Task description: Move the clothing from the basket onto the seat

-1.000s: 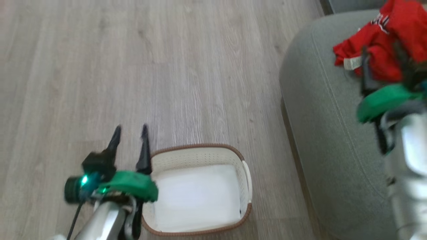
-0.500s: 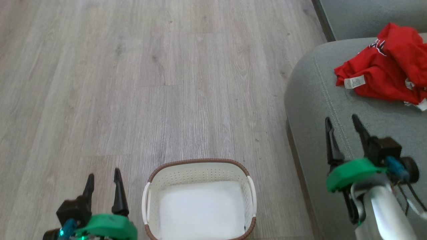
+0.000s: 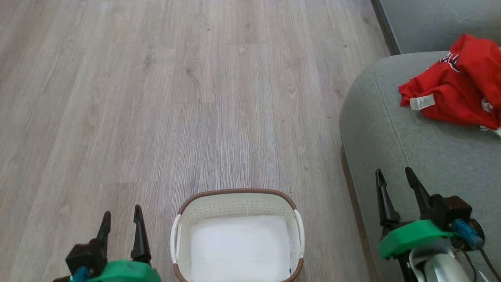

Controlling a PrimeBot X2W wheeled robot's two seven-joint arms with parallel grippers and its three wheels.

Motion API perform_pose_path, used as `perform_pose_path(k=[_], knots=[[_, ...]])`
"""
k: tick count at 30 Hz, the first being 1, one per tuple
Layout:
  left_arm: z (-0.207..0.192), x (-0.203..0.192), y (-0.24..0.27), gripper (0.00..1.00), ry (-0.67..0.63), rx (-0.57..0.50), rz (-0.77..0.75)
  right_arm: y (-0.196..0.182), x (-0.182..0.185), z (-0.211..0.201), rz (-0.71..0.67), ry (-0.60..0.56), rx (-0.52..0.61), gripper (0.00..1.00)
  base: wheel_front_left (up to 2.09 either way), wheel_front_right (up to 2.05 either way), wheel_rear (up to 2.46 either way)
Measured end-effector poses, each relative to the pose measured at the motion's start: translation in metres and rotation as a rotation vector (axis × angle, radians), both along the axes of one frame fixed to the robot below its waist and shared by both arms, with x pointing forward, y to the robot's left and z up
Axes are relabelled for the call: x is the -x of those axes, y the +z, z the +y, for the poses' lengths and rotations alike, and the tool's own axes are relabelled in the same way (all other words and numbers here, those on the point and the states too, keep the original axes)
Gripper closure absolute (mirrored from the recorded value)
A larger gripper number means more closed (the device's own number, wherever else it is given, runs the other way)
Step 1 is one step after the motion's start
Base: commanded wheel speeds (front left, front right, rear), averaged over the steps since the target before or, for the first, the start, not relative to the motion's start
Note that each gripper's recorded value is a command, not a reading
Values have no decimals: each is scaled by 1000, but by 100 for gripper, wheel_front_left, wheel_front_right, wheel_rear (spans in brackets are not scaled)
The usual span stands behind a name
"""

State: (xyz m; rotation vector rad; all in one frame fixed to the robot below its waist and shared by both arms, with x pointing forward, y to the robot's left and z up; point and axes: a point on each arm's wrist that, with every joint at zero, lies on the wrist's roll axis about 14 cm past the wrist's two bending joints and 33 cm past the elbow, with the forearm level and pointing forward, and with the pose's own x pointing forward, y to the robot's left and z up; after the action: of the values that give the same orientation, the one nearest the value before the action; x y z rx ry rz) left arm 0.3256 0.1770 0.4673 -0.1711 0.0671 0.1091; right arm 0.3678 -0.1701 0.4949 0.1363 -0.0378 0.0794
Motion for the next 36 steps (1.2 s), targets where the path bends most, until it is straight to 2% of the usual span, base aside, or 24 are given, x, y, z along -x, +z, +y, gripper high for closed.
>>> perform_pose_path(k=[26, 27, 34, 36], knots=[[-2, 3, -9, 0, -15, -16, 21, -1, 4, 0, 3, -1, -5, 0, 0, 0, 0], [-2, 3, -9, 100, -15, -19, 19, -1, 4, 0, 3, -1, -5, 100, 0, 0, 0], [-2, 23, -46, 100, -10, -7, 149, -47, 25, -2, 152, -11, -14, 100, 0, 0, 0], [-2, 24, -49, 100, -5, 15, 161, -50, 27, -4, 165, -19, -36, 100, 0, 0, 0]])
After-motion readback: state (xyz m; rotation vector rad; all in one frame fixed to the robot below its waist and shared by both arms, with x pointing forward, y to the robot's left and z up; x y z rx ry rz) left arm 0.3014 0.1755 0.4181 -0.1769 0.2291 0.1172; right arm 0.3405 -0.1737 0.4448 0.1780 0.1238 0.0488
